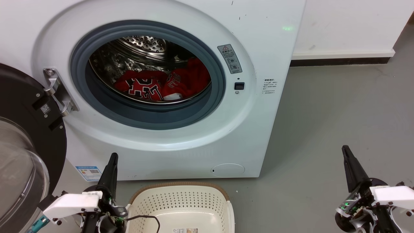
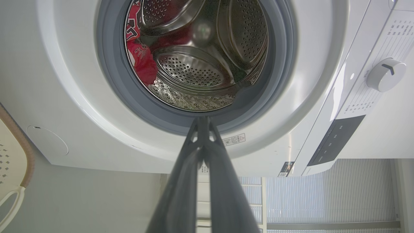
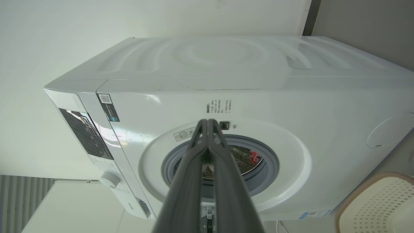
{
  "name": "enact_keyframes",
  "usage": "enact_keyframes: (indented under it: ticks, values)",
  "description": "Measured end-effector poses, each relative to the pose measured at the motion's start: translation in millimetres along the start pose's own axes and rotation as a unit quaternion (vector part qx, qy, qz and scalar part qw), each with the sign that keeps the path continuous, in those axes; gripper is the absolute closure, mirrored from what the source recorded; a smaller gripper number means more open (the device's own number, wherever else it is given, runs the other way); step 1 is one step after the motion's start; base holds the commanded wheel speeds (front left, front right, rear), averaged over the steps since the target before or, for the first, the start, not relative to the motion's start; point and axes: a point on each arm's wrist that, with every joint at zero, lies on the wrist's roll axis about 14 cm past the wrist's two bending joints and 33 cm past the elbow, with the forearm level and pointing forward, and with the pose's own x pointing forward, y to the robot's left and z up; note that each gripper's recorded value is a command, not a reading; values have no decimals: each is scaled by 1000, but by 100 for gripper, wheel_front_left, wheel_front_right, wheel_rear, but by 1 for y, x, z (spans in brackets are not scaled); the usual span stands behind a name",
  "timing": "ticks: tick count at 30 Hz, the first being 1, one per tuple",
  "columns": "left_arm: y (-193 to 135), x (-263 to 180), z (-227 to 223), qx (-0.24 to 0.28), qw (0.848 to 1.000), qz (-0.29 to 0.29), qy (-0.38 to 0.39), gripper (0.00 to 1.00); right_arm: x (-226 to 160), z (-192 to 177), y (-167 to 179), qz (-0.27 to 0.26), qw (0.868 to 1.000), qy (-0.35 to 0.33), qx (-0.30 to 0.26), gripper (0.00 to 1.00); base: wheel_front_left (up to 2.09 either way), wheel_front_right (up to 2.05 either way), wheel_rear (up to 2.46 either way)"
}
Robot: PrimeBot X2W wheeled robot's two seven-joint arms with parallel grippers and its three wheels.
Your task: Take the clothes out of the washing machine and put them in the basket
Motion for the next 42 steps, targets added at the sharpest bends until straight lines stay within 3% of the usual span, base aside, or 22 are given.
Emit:
enact_keyframes:
  ticks: [30, 31, 36, 42]
  values:
    - [0, 0, 0, 0, 1000, 0, 0, 100, 0, 0, 0, 0, 1000, 0, 0, 100, 0, 0, 0]
    - [2, -1, 0, 0, 1000, 3, 0, 0, -1, 0, -2, -3, 1000, 0, 0, 0, 0, 0, 0]
    - [31, -14, -1, -4, 999, 46, -1, 0, -13, 1, -28, -42, 999, -3, 3, 0, 0, 0, 0]
    - [30, -15, 1, 2, 999, 45, -12, 0, -15, 1, -27, -40, 999, -12, 1, 0, 0, 0, 0]
